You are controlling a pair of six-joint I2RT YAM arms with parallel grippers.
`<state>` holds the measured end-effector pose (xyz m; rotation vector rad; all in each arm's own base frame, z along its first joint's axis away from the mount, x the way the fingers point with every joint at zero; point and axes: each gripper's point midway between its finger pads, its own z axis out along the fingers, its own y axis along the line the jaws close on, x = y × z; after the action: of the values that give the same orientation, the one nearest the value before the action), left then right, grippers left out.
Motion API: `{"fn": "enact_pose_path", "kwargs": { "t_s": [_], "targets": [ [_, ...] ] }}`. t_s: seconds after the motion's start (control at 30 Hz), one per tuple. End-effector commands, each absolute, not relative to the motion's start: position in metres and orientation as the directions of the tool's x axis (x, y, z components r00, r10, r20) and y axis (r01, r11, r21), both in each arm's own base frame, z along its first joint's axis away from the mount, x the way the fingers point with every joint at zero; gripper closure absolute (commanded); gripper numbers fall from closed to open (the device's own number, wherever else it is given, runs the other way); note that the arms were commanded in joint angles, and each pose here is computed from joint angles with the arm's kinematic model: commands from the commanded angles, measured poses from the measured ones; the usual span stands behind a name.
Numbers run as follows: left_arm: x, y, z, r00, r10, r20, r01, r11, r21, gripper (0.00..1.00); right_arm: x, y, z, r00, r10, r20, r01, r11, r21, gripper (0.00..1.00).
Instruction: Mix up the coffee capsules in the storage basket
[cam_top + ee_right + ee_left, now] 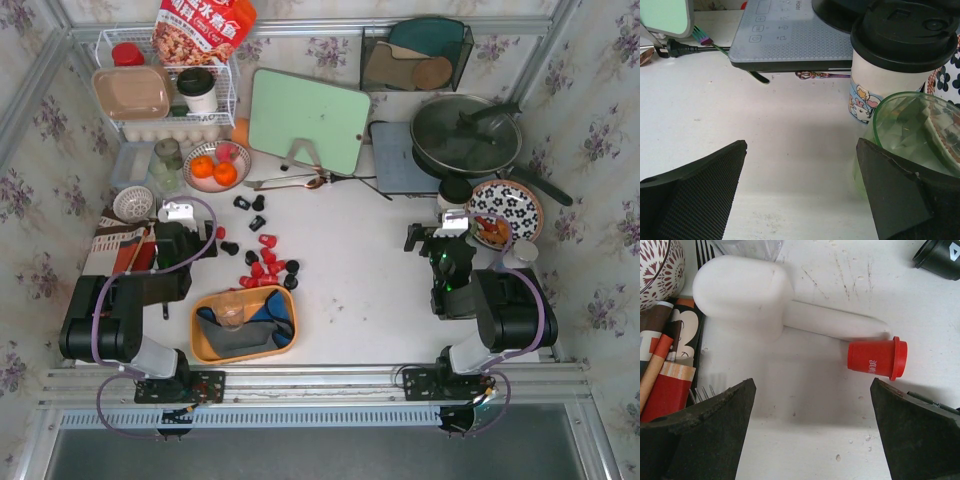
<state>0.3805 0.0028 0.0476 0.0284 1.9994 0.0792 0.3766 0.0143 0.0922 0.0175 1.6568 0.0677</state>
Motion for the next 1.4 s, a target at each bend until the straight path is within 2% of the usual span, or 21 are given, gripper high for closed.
{"fn": "enact_pose_path", "kwargs": {
  "t_s": [0.0,1.37],
  "targets": [
    [0.3855,0.0016,0.0559,-0.386,0.057,-0.921,-0.011,0.998,0.067,0.0,0.3791,0.0123,0.105,-0.036,0.047,-0.998,-0.024,0.999,0.048,0.0],
    [0.3855,0.0015,0.0574,-0.381,0.058,-0.923,-0.01,0.998,0.067,0.0,0.3791,0.0101,0.1045,-0.037,0.056,-0.998,-0.008,0.998,0.057,0.0]
  ]
}}
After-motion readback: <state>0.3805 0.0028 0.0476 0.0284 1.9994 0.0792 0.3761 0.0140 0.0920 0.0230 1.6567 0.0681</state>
